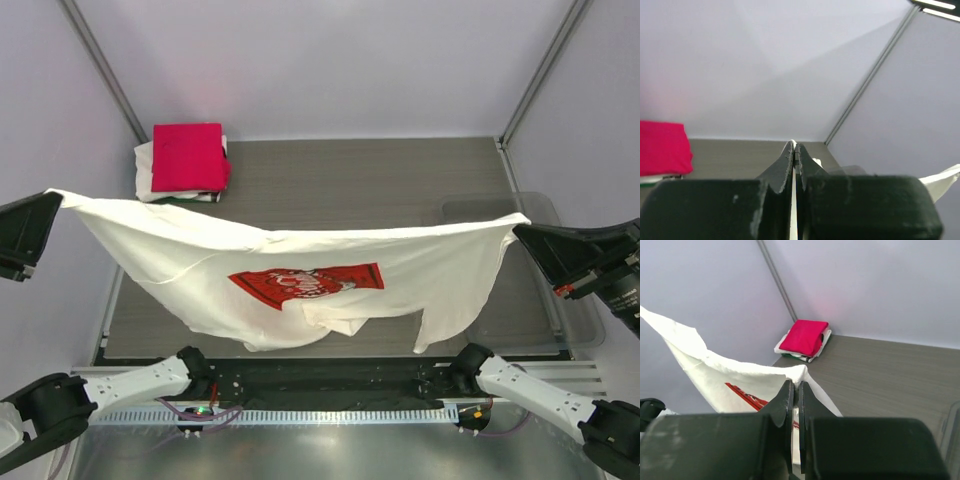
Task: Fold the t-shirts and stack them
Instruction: Flatten the tshirt out
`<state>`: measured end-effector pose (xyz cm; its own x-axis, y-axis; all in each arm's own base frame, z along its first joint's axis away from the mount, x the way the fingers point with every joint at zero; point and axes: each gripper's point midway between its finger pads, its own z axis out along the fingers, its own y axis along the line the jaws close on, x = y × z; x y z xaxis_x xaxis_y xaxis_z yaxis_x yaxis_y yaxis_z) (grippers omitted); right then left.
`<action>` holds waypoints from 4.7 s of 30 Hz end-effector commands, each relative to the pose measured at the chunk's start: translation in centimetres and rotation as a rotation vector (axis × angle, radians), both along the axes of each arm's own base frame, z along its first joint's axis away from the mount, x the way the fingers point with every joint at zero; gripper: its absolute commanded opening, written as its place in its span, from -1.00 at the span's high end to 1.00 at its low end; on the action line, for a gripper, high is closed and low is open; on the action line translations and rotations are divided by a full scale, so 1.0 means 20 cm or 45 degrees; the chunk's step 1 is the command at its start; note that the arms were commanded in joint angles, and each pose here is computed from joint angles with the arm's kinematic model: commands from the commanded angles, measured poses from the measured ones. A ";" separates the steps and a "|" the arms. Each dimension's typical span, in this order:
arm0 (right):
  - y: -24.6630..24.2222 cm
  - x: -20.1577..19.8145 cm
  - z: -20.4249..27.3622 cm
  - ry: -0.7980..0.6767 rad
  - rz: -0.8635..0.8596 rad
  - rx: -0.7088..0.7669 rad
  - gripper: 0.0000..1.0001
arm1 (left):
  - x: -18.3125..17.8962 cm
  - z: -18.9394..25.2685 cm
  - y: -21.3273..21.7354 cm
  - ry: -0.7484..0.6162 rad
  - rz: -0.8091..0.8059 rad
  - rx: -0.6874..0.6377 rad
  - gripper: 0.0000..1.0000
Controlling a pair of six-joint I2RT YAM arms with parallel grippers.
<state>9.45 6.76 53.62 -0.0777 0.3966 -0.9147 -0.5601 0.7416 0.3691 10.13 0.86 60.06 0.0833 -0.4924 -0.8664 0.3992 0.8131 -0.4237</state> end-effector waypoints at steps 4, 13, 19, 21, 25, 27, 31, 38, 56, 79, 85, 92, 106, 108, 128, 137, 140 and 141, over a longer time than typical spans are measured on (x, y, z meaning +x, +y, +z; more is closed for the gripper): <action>0.05 -0.19 0.21 -0.279 0.229 0.050 0.98 | -0.26 0.37 0.01 -0.438 -0.166 -0.055 0.99; -0.07 -0.41 0.46 -0.507 0.298 0.167 0.97 | -0.43 0.60 0.02 -0.705 -0.255 -0.142 1.00; 0.01 -0.03 0.28 -0.253 0.026 0.098 0.98 | -0.13 0.51 -0.26 -0.538 -0.235 -0.006 0.99; 0.06 0.26 0.07 -0.052 -0.190 0.000 0.98 | 0.02 0.41 -0.38 -0.443 -0.208 0.095 1.00; 0.17 0.75 -0.44 0.289 -0.590 -0.311 0.98 | 0.47 0.01 -0.68 -0.126 -0.073 0.409 0.99; 0.19 0.92 -0.64 0.398 -0.734 -0.461 0.98 | 0.74 -0.31 -0.81 0.067 0.052 0.628 0.99; 0.22 1.47 -1.16 0.786 -0.772 -0.574 0.98 | 1.26 -0.85 -0.76 0.428 0.079 0.660 0.99; 0.17 2.13 -1.45 1.008 -0.895 -0.596 0.92 | 2.01 -1.66 -0.57 1.212 0.230 0.687 0.86; 0.45 1.47 -1.89 1.267 -0.487 -0.528 -0.99 | 1.40 -1.95 -0.59 1.359 0.229 0.506 -0.46; 0.55 1.45 -2.51 1.565 -0.369 -0.678 -0.99 | 1.20 -2.94 -0.47 1.864 0.434 0.719 -0.40; 0.61 1.65 -2.60 1.593 -0.337 -0.679 -1.00 | 1.46 -2.95 -0.36 1.889 0.512 0.754 -0.39; 0.66 1.88 -2.54 1.568 -0.320 -0.713 -0.99 | 1.69 -2.66 -0.25 1.819 0.576 0.856 -0.37; 1.03 1.25 -1.87 1.290 -0.117 -0.789 -0.95 | 0.90 -1.99 -0.32 1.455 0.432 0.566 -0.40; 1.06 1.15 -1.87 1.283 -0.096 -0.807 -0.93 | 0.82 -1.95 -0.30 1.394 0.420 0.526 -0.40; 1.97 0.34 -2.36 1.200 0.179 -1.172 -0.38 | 0.48 -1.82 -0.06 0.957 0.623 0.275 -0.56; 2.01 0.41 -2.42 1.196 0.115 -1.162 0.01 | 0.48 -1.81 -0.06 0.939 0.617 0.261 -0.56; 1.99 0.42 -2.42 1.200 0.104 -1.163 0.42 | 0.47 -1.81 -0.06 0.937 0.619 0.258 -0.56; 1.99 0.41 -2.42 1.202 0.113 -1.164 0.54 | 0.47 -1.81 -0.06 0.935 0.623 0.257 -0.56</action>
<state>16.80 46.04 3.80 -0.8279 -0.4066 -0.3862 -0.4472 0.8942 0.0173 19.09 -0.56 23.01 -0.4202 -0.3529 -0.8360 -0.3087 0.9219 -0.2340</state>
